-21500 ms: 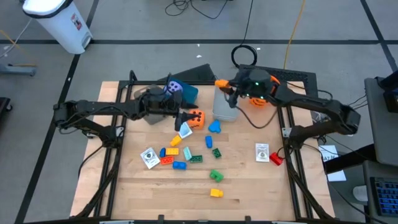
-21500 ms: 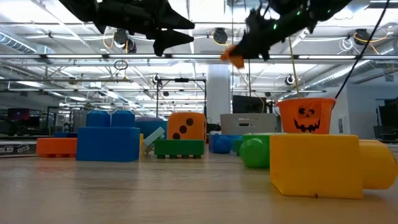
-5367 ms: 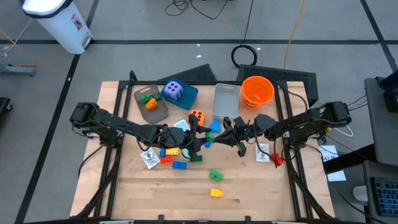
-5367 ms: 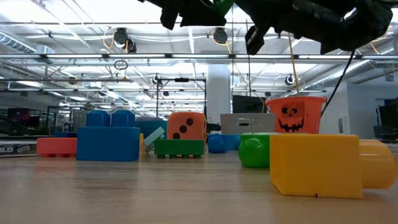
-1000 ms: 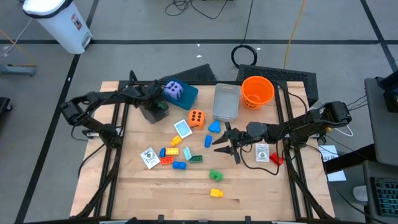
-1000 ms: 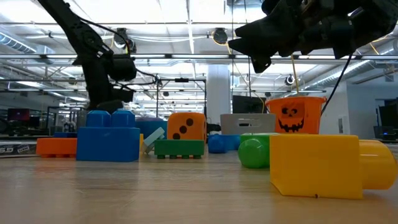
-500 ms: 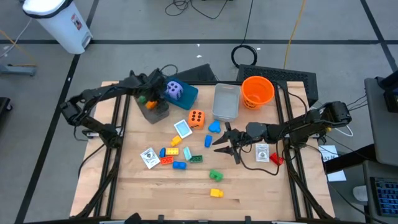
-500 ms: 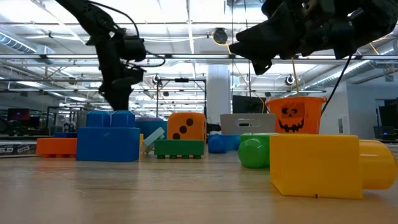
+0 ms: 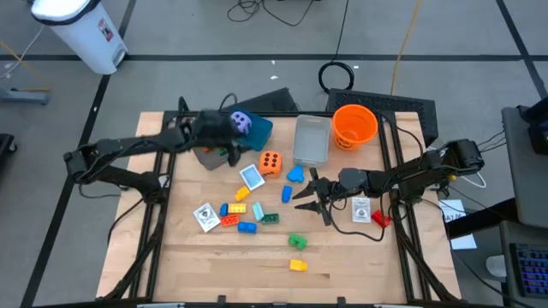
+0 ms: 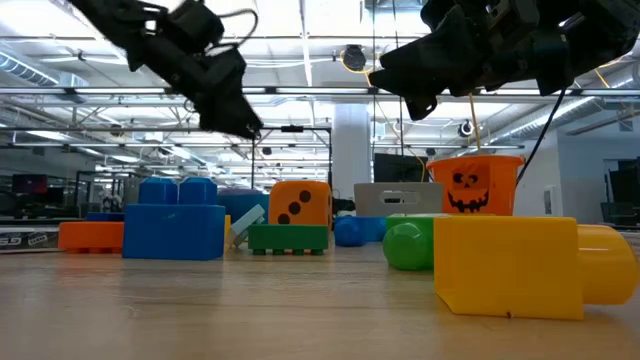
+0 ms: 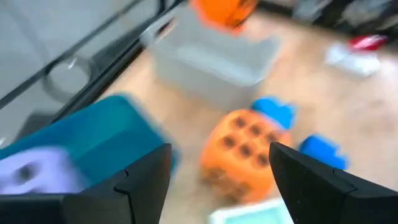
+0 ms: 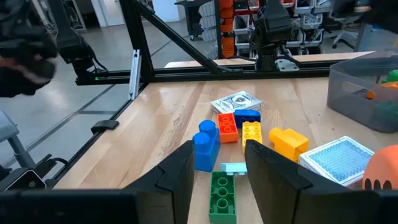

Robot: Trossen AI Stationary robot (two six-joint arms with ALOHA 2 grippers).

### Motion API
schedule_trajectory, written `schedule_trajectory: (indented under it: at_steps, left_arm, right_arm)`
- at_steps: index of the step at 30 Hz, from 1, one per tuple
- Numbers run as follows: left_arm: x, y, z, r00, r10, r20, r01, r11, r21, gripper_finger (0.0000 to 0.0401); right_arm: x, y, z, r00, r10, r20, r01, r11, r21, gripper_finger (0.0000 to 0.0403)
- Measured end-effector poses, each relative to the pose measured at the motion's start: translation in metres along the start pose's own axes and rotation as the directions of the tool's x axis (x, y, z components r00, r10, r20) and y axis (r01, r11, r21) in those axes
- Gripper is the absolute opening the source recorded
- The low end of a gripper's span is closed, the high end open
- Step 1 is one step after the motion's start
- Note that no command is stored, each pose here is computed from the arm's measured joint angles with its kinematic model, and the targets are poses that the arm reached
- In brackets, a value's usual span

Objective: Pick & Place Toys
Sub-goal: Put the blue game piece into the black bin

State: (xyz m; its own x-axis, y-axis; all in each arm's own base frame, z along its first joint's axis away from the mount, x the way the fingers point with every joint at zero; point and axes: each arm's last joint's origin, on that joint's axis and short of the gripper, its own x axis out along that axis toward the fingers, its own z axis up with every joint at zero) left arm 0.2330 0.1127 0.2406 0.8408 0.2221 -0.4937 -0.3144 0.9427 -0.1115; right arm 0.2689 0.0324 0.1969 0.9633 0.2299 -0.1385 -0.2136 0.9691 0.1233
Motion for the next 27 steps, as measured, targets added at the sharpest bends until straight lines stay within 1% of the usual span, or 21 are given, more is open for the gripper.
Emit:
schedule_trajectory:
  at_steps: [4,6,8,11,15,19,23,27]
  left_arm:
    - [0.005,-0.032,-0.023,0.985,-0.121,0.127,0.121,0.993,0.007,0.0278]
    - [0.006,-0.049,-0.031,0.964,-0.188,0.19,0.186,0.982,0.026,0.0278]
    - [0.004,-0.067,-0.039,0.945,-0.227,0.237,0.221,0.974,0.055,0.0278]
    - [0.0,-0.093,-0.049,0.934,-0.234,0.269,0.217,0.972,0.092,0.0278]
    - [-0.009,-0.125,-0.058,0.937,-0.189,0.295,0.157,0.979,0.131,0.0278]
    - [-0.014,-0.154,-0.071,0.934,-0.191,0.302,0.142,0.974,0.177,0.0278]
    - [-0.01,-0.174,-0.083,0.927,-0.206,0.314,0.148,0.969,0.199,0.0278]
    - [0.003,-0.186,-0.098,0.926,-0.22,0.306,0.158,0.963,0.216,0.0278]
  right_arm:
    - [0.0,0.0,0.0,1.0,0.0,0.0,0.0,1.0,-0.013,0.0137]
    - [0.0,0.0,0.0,1.0,0.0,0.0,0.0,0.999,-0.037,0.0137]
    - [0.0,0.0,0.0,1.0,0.0,0.0,0.0,0.998,-0.057,0.0137]
    - [0.0,0.0,0.0,1.0,0.001,0.0,-0.001,0.997,-0.074,0.0137]
    - [0.0,0.0,0.0,1.0,0.004,0.0,-0.004,0.997,-0.075,0.0137]
    - [0.001,0.0,-0.001,1.0,0.004,-0.001,-0.004,0.997,-0.075,0.0137]
    - [0.006,-0.001,-0.007,1.0,0.003,0.005,-0.003,0.999,-0.033,0.0137]
    - [0.016,-0.003,-0.017,1.0,0.005,0.03,-0.005,1.0,0.005,0.0137]
